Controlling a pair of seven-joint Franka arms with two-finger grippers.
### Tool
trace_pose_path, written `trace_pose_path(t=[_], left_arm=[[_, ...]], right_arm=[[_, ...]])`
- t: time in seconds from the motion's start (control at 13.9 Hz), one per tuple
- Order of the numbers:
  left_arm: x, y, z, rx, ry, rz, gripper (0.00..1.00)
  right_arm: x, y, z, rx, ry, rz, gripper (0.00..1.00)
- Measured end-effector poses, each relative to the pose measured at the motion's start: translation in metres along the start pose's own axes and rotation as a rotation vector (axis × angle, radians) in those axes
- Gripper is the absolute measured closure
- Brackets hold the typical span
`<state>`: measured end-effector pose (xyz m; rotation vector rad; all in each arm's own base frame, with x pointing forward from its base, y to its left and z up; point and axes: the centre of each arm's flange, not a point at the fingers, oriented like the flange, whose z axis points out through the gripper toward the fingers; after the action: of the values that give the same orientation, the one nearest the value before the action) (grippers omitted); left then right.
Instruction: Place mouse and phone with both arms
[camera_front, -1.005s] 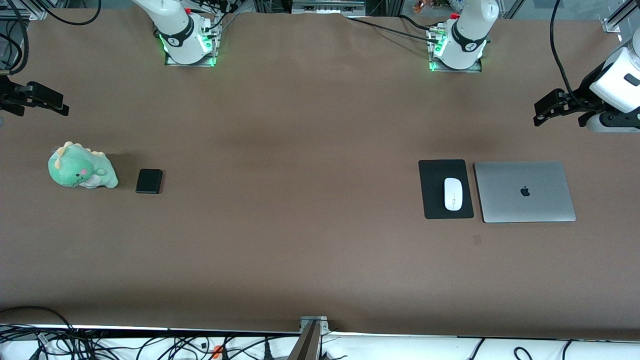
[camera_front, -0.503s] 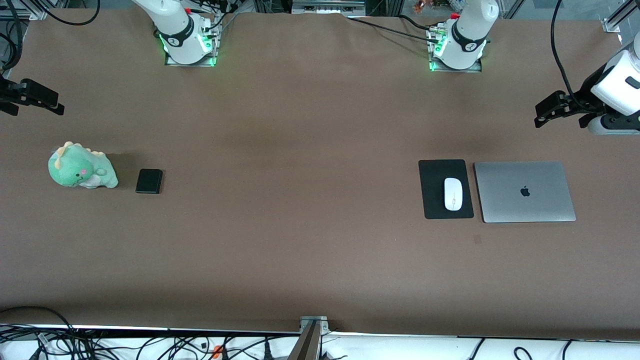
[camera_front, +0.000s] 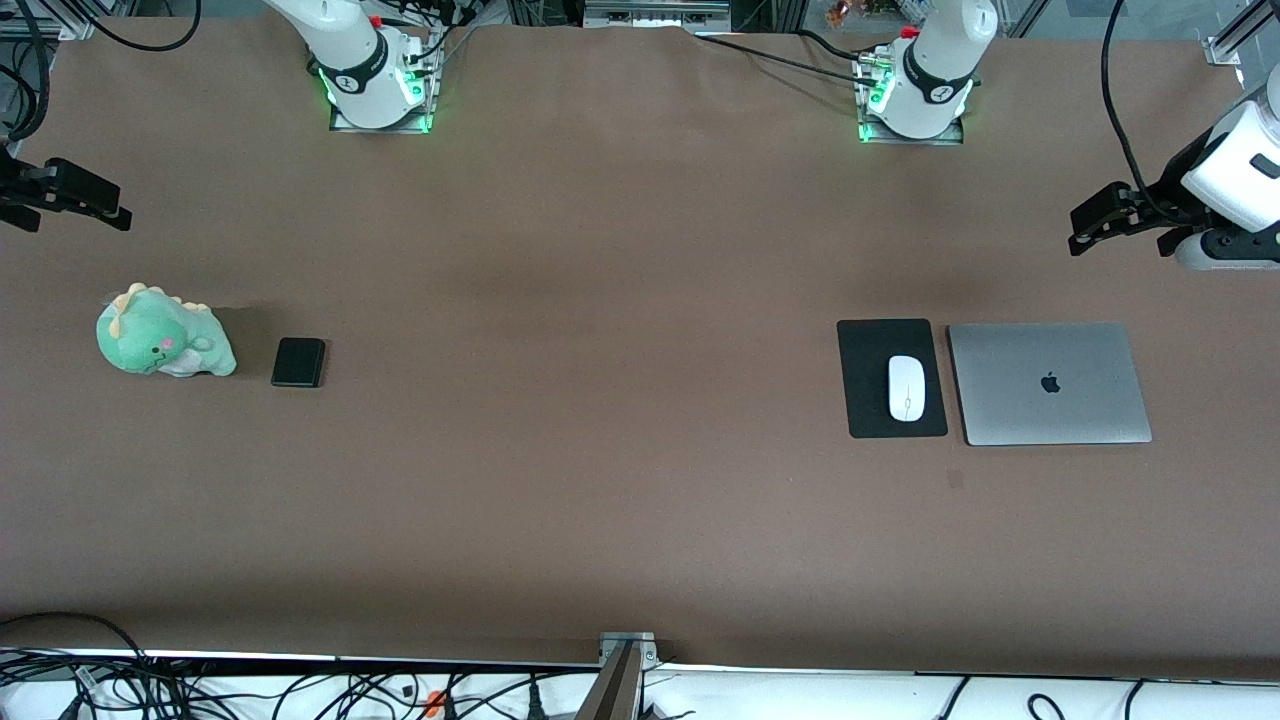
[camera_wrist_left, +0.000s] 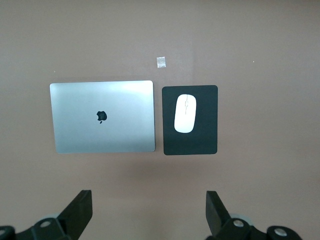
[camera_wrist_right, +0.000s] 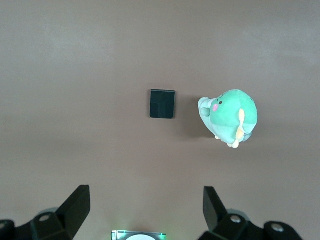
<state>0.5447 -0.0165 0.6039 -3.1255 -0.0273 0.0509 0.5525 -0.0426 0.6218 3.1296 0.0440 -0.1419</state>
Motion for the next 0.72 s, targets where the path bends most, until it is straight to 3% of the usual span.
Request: trace_pose_path(t=[0.72], left_arm=[[-0.0013, -0.0002, 0.0011, 0.001, -0.012, 0.000, 0.00]], right_arm=[[0.0036, 0.0004, 0.0051, 0.004, -0.007, 0.002, 0.00]])
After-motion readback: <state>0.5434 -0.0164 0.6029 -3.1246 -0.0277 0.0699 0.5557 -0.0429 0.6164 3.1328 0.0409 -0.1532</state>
